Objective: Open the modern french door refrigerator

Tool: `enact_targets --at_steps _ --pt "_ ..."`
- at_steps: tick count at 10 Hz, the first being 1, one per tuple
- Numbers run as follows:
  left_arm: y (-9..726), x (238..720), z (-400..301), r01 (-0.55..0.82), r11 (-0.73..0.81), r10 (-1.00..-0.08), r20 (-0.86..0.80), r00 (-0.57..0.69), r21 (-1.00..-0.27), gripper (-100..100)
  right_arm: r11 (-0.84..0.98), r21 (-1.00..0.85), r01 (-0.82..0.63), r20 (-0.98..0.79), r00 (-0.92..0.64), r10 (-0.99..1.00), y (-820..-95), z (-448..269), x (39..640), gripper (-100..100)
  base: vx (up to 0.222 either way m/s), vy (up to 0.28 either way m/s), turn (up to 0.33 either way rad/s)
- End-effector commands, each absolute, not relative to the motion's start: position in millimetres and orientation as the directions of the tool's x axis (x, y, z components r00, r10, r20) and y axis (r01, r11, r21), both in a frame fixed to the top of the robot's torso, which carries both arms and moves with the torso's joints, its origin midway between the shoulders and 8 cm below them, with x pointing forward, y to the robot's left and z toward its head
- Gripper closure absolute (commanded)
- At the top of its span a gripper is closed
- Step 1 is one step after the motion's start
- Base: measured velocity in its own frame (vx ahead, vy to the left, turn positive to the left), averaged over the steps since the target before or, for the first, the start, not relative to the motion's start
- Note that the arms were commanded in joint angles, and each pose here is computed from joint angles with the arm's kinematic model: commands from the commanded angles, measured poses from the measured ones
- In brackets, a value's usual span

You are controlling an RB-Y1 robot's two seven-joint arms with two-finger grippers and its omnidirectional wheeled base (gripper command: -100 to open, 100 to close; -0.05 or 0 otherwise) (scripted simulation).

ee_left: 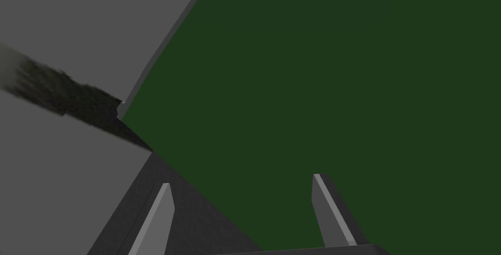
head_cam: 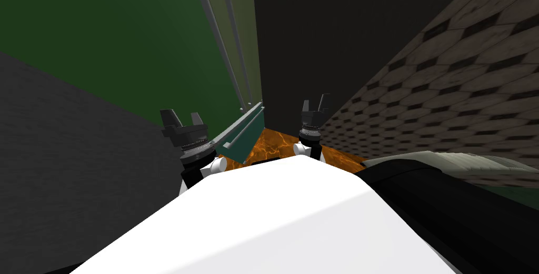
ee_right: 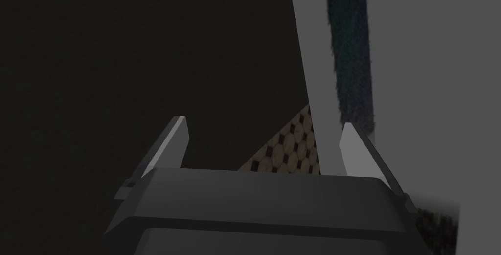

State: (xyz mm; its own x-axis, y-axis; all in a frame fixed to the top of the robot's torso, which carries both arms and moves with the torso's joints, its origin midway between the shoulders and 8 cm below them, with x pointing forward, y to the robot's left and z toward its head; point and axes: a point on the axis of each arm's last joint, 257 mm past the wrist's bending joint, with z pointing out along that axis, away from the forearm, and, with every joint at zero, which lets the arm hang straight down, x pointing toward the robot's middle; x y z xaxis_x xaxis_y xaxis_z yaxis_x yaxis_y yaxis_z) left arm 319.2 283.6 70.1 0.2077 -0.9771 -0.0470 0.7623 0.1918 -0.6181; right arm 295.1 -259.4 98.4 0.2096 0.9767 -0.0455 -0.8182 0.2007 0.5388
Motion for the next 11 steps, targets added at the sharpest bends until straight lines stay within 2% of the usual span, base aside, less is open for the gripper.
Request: enact_targets --at_steps 1,9,10,11 --pt "283.6 319.2 70.1 0.762 0.192 -0.977 -0.047 0.208 -0.618 0 0.201 0.539 -0.818 -0.046 0.210 0.977 -259.4 98.4 295.1 0 0.000 0.000 0.000" --pt "283.6 319.1 70.2 0.763 0.192 -0.977 -0.047 0.208 -0.618 0 0.201 0.538 -0.818 -0.045 0.210 0.977 -259.4 98.5 295.0 0 0.000 0.000 0.000" --pt "279.5 321.8 68.5 0.758 0.197 -0.978 -0.074 0.193 -0.622 -100 0.201 0.538 -0.818 -0.045 0.210 0.977 -259.4 98.5 295.0 0 0.001 0.007 -0.011" --pt "276.5 324.3 66.5 0.754 0.200 -0.979 -0.094 0.182 -0.626 -100 0.201 0.539 -0.818 -0.046 0.210 0.977 -259.4 98.3 295.1 0 -0.006 0.016 -0.019"
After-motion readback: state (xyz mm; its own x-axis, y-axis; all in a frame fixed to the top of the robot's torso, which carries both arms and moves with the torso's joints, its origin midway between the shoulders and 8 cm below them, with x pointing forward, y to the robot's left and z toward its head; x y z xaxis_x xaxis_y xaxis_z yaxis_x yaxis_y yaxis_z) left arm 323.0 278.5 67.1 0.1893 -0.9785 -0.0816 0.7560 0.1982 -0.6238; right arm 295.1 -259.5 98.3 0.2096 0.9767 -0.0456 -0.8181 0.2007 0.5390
